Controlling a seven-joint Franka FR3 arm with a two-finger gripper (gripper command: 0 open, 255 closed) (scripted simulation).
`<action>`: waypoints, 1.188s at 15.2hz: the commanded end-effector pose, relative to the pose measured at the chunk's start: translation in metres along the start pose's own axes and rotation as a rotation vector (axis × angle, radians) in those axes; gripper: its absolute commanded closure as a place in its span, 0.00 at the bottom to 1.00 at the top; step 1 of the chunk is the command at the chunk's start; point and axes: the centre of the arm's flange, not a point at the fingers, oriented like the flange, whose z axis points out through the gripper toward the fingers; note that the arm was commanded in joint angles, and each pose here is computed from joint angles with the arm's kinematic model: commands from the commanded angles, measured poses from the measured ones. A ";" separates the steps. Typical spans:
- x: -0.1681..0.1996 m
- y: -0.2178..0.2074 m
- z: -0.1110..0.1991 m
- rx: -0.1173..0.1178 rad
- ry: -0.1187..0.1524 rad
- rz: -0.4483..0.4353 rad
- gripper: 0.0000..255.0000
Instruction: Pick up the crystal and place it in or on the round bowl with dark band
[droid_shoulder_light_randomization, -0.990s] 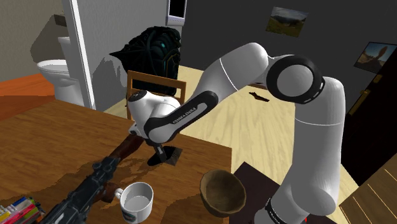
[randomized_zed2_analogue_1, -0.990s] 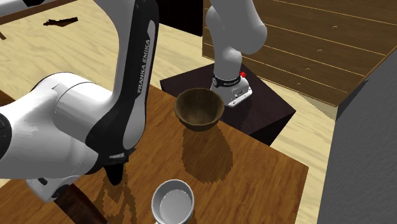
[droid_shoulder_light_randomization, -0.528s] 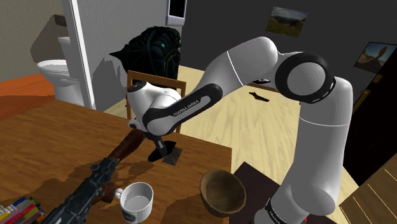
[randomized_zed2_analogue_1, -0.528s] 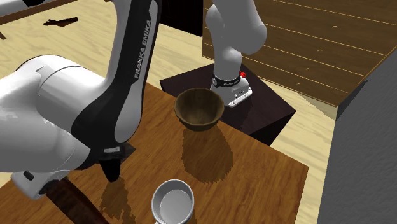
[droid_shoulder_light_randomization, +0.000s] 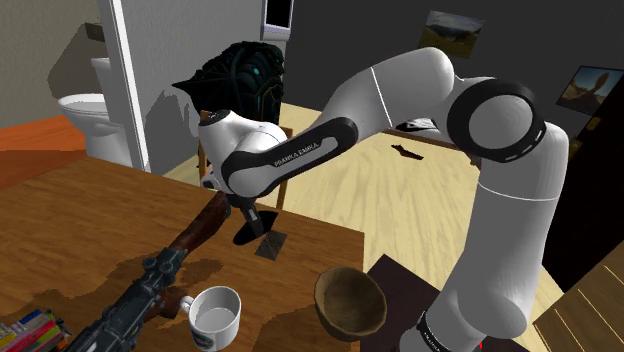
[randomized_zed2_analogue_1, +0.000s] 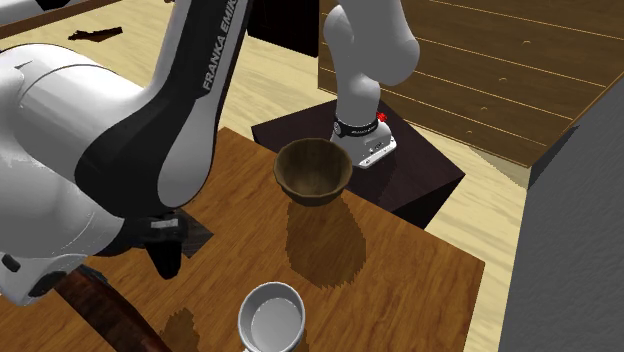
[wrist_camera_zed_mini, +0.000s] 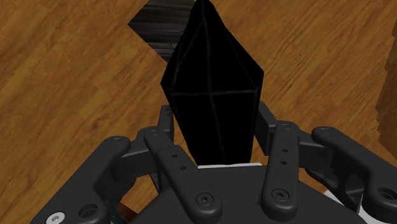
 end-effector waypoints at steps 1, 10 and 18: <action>-0.004 0.001 -0.011 0.000 0.000 0.000 1.00; -0.018 0.000 -0.056 0.000 0.000 0.000 1.00; -0.036 -0.025 -0.081 0.000 0.000 0.000 1.00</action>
